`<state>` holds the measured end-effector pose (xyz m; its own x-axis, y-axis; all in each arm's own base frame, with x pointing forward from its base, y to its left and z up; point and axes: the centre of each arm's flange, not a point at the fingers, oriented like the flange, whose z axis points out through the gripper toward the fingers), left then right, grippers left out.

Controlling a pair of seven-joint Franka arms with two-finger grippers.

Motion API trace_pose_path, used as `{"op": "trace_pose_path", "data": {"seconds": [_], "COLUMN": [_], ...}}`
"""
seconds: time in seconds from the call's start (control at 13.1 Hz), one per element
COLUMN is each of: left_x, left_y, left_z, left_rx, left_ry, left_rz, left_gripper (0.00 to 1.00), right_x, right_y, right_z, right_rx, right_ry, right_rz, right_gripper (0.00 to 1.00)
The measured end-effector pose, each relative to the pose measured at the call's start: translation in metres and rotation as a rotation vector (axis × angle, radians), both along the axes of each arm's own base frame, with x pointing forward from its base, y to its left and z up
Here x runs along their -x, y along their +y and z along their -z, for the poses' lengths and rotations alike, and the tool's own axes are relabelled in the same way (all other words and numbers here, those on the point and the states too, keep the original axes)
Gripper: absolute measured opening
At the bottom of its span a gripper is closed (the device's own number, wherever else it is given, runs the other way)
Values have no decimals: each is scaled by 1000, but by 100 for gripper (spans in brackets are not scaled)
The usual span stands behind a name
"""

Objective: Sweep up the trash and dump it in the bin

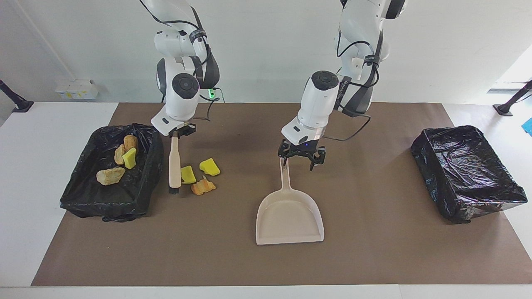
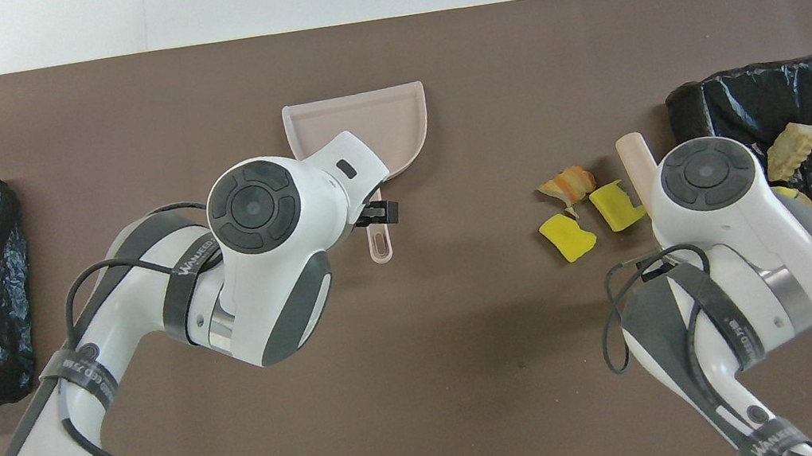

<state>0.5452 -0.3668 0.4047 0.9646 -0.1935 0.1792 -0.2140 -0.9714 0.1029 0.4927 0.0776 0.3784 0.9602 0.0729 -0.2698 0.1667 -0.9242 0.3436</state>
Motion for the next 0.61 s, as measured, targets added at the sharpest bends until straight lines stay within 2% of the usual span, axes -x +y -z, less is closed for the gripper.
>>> {"op": "trace_pose_path", "data": {"seconds": [0.38,0.61], "left_x": [25,28], "left_y": [-32,-38], "left_z": [33,48], "left_rx": [17,-1], "left_ry": [-4,-8], "left_rz": [-47,-81], "left_gripper": [100,97], "right_x": [-2,-5], "right_y": [-1,3], "right_z": [8,20], "right_rx": [-9,-21], "right_ry": [7,15], "right_rz": [-12,-21], "right_gripper": [26,26]}}
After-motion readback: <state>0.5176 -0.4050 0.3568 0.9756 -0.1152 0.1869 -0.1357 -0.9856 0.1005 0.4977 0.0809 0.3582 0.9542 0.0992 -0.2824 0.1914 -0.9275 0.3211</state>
